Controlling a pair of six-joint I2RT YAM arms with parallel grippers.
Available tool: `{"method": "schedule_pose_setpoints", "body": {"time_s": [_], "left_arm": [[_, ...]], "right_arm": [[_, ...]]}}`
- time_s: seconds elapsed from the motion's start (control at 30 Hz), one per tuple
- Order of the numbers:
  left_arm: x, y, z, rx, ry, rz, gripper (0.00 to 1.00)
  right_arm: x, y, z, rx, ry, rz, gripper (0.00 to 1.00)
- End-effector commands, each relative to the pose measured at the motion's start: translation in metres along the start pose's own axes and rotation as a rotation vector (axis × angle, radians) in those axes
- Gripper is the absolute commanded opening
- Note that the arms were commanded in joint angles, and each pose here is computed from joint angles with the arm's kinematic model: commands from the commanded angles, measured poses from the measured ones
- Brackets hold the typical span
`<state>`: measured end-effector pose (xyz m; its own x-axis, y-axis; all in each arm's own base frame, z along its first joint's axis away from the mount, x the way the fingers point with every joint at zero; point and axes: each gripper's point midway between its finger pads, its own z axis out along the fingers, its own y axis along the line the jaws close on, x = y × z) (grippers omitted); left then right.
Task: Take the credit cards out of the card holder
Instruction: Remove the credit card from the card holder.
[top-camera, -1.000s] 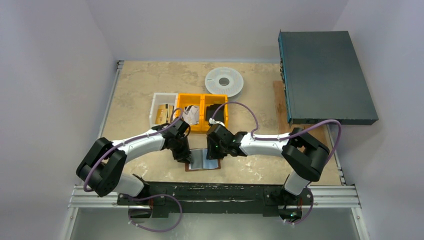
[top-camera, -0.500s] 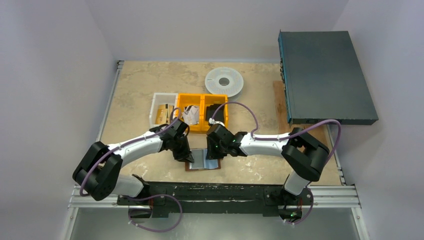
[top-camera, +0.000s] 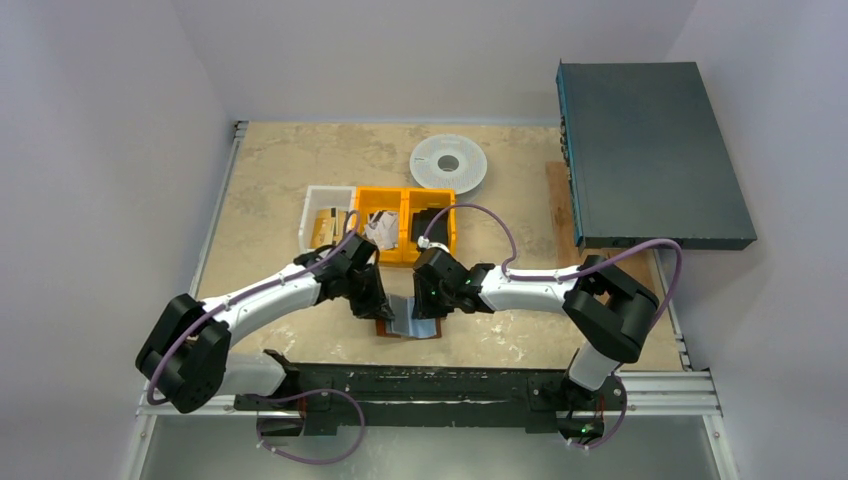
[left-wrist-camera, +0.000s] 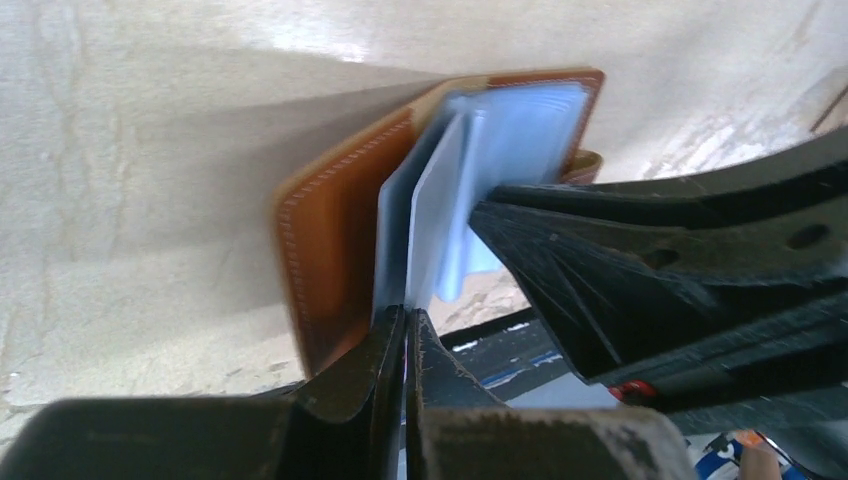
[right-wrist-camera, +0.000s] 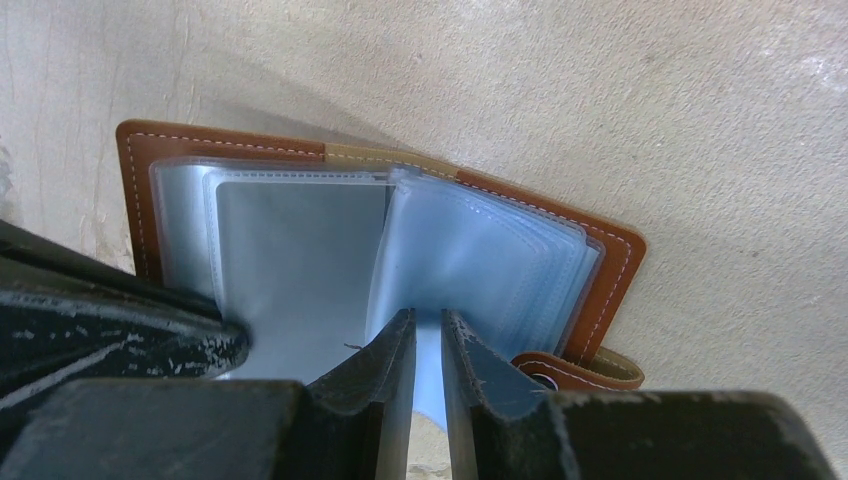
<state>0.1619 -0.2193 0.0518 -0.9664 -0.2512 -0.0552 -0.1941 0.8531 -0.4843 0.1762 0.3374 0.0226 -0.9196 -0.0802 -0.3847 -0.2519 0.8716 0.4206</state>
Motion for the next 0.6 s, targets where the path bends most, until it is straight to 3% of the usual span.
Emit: {"method": "schedule_pose_setpoints", "body": {"time_s": [0.0, 0.37, 0.57], "left_arm": [[-0.015, -0.048, -0.007, 0.141, -0.048, 0.042, 0.01], [-0.018, -0.059, 0.001, 0.112, -0.038, 0.072, 0.02], [-0.019, -0.068, 0.012, 0.099, -0.017, 0.091, 0.02]], "right_arm": [[0.019, -0.022, 0.004, 0.065, 0.053, -0.018, 0.17], [0.000, -0.006, -0.024, 0.028, -0.018, 0.012, 0.18], [-0.022, -0.001, -0.058, 0.011, -0.126, 0.040, 0.26]]}}
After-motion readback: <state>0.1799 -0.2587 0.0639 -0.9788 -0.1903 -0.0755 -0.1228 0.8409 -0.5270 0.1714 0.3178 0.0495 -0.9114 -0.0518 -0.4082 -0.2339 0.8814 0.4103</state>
